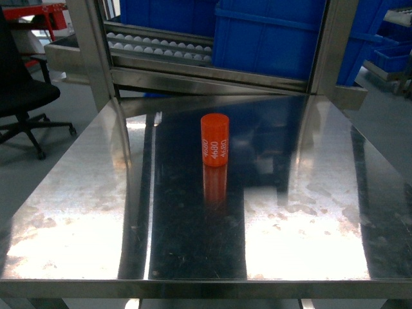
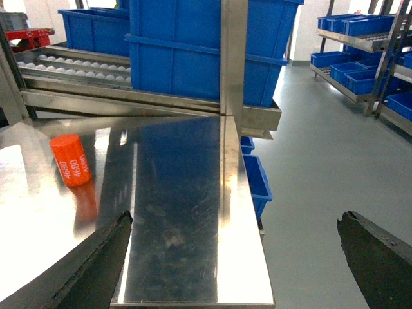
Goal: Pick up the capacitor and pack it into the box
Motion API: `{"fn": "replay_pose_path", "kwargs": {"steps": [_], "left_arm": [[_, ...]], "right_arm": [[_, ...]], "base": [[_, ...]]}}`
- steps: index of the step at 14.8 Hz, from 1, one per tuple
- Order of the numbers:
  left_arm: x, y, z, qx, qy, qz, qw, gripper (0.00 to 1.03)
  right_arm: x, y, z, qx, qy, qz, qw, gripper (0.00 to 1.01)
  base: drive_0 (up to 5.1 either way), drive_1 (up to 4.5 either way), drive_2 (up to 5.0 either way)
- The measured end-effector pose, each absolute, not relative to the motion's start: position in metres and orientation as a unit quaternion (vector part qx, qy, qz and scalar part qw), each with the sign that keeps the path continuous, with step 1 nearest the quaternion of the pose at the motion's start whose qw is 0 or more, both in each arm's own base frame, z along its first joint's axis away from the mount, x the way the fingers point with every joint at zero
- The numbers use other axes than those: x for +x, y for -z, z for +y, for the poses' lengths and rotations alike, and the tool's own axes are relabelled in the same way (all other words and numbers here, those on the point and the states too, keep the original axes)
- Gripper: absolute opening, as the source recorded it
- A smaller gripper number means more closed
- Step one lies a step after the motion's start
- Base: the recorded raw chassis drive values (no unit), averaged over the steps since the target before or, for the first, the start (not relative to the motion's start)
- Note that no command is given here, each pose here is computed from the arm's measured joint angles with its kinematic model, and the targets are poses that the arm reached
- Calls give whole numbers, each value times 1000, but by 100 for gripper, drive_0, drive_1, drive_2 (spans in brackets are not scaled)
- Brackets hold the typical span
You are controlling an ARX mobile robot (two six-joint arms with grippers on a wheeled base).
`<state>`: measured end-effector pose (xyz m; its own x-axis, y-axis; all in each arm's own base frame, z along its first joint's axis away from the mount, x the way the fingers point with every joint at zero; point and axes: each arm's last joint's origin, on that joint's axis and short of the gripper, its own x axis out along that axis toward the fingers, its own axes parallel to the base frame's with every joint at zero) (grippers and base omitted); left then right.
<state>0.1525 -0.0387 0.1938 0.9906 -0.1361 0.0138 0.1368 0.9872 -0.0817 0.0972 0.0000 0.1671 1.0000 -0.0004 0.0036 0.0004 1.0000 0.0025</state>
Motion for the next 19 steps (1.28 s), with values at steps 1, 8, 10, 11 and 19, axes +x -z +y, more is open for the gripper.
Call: {"fn": "replay_pose_path", "kwargs": {"steps": [1, 8, 10, 11, 19], "left_arm": [[180, -209, -48, -41, 91, -22, 995, 98], [351, -174, -107, 28, 238, 98, 966, 98], [385, -166, -118, 28, 263, 108, 958, 98], [396, -157, -123, 26, 275, 122, 953, 98], [452, -94, -161, 25, 300, 177, 937, 98]], "right_arm": [[97, -167, 0, 1, 0, -2, 1000, 98], [97, -167, 0, 1, 0, -2, 1000, 98], [97, -167, 0, 1, 0, -2, 1000, 98], [97, -167, 0, 1, 0, -2, 1000, 98], [97, -167, 0, 1, 0, -2, 1000, 98]], "base": [[0, 0, 0], [0, 0, 0], [0, 0, 0], [0, 0, 0], [0, 0, 0]]}}
